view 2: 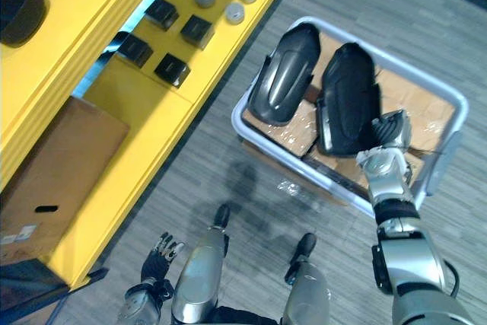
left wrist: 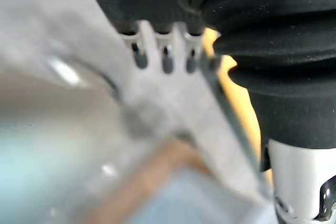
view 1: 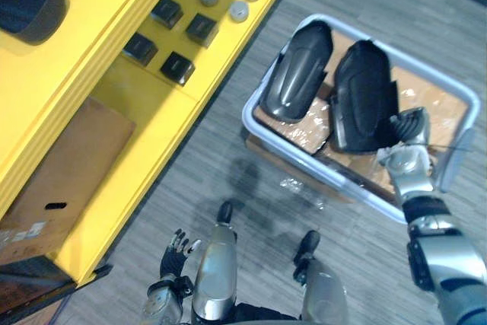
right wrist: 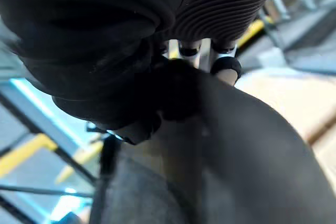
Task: Walk over and take plastic housings, then place them on the shelf
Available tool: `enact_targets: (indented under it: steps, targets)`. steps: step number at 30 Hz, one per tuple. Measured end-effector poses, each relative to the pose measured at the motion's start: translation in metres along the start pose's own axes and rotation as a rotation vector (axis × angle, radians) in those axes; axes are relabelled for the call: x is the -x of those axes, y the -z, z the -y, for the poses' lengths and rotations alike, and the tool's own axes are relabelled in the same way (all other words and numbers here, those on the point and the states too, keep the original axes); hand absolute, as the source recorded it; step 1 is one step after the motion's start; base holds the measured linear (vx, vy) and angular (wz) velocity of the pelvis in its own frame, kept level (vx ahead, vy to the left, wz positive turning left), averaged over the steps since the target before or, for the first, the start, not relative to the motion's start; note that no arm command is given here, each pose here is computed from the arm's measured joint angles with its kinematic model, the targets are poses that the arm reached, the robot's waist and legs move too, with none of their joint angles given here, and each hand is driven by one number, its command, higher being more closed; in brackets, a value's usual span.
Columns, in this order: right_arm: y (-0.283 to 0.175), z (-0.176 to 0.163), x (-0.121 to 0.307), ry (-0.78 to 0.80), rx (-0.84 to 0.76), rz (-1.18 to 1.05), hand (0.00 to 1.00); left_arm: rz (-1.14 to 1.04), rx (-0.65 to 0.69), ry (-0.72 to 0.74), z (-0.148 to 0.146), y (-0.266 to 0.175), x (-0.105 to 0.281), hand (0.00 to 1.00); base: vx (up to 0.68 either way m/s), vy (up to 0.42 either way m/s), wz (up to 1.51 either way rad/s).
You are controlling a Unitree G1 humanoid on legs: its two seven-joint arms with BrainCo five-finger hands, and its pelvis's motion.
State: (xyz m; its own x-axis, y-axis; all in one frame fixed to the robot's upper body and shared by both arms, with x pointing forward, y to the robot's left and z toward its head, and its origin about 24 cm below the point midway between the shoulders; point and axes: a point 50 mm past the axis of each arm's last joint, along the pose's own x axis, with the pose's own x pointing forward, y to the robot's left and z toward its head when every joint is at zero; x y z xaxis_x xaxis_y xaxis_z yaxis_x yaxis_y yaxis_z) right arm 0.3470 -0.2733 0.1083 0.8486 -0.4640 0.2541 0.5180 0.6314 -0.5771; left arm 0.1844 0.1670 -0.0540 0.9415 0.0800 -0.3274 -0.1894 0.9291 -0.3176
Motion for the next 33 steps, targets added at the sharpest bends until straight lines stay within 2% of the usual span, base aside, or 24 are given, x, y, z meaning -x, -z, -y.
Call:
enact_targets:
  steps: [3, 4, 8, 12, 14, 17, 20, 22, 26, 33]
  targets:
    - [0.000, -0.013, 0.015, -0.031, 0.003, 0.025, 1.00, 0.066, -0.101, 0.050, 0.021, -0.016, -0.002, 0.00, 0.12, -0.010, -0.12]
    - [0.008, -0.015, 0.024, -0.037, 0.017, 0.017, 1.00, 0.102, -0.171, 0.055, 0.027, -0.026, -0.002, 0.00, 0.12, -0.007, -0.14]
    - [0.012, -0.016, 0.035, -0.033, 0.045, 0.033, 1.00, 0.166, -0.249, 0.059, 0.033, -0.047, -0.006, 0.00, 0.09, -0.006, -0.14]
    - [0.001, -0.015, 0.041, 0.035, 0.098, 0.123, 1.00, 0.255, -0.435, 0.092, 0.041, -0.071, -0.021, 0.00, 0.02, -0.005, -0.14]
    - [-0.008, -0.015, 0.042, 0.071, 0.080, 0.166, 1.00, 0.278, -0.451, 0.108, 0.045, -0.079, -0.026, 0.00, -0.05, 0.004, -0.27]
    - [-0.023, -0.012, 0.043, 0.123, 0.049, 0.249, 1.00, 0.278, -0.381, 0.184, 0.060, -0.091, -0.040, 0.00, -0.06, 0.003, -0.20]
    - [-0.039, -0.019, 0.050, 0.105, 0.020, 0.343, 1.00, 0.206, -0.205, 0.246, 0.069, -0.089, -0.046, 0.00, -0.08, 0.004, -0.18]
    - [-0.051, -0.024, 0.056, 0.089, -0.004, 0.415, 1.00, 0.152, -0.140, 0.280, 0.076, -0.081, -0.049, 0.00, -0.07, 0.009, -0.31]
    - [-0.077, -0.028, 0.067, 0.053, -0.079, 0.556, 1.00, 0.098, -0.083, 0.329, 0.089, -0.083, -0.059, 0.00, -0.06, -0.015, -0.25]
    - [-0.086, -0.040, 0.078, -0.060, -0.109, 0.638, 1.00, 0.053, 0.053, 0.364, 0.100, -0.090, -0.070, 0.00, -0.01, -0.013, -0.09]
